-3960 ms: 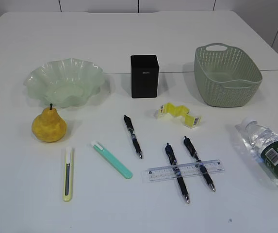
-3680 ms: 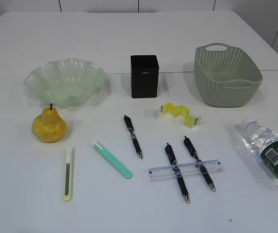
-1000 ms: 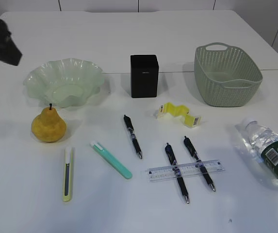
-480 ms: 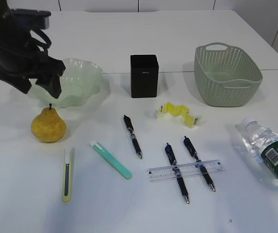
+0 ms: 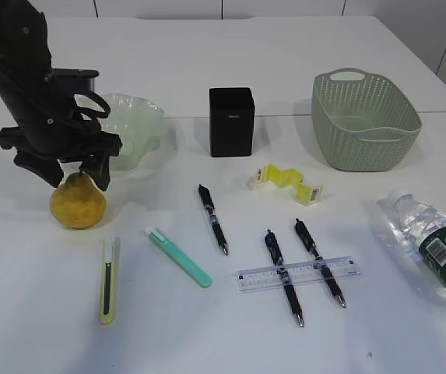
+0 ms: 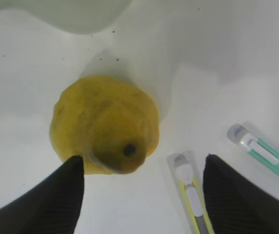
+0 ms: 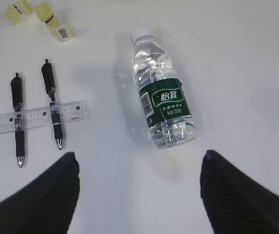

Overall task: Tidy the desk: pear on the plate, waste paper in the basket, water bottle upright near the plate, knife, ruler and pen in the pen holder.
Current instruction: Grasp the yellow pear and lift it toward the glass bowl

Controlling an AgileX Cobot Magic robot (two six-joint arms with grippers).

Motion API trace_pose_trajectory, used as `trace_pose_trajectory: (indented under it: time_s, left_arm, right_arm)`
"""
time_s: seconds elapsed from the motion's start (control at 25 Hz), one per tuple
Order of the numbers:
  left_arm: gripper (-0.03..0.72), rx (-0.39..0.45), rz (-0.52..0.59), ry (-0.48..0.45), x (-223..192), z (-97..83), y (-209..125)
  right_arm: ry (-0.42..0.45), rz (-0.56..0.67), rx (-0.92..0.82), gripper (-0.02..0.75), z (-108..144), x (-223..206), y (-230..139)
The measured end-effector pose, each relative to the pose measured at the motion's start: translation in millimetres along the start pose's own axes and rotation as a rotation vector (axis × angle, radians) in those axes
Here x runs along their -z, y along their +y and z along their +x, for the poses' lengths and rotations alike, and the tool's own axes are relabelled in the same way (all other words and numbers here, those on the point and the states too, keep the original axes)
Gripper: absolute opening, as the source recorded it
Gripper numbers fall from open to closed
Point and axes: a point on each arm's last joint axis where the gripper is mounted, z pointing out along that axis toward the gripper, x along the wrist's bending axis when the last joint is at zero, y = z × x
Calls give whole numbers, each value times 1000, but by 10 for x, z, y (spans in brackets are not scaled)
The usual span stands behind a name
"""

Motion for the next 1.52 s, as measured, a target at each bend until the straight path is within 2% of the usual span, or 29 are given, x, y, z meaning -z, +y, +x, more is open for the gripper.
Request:
trace_pose_trajectory:
  time_s: [0.24, 0.64, 1.2, 1.52]
  left_arm:
    - [543, 6, 1, 10, -119, 27, 25]
    - [542, 62, -23, 20, -126, 251, 88]
    - [542, 48, -3, 20, -206, 191, 71]
    - [542, 9, 12, 19, -281, 50, 43]
  right_arm:
    - [0, 0, 0, 571, 0, 0, 0]
    - [0, 0, 0, 571, 0, 0, 0]
    - [-1, 0, 1, 571, -1, 0, 0]
    - [-1, -2, 1, 571, -1, 0, 2]
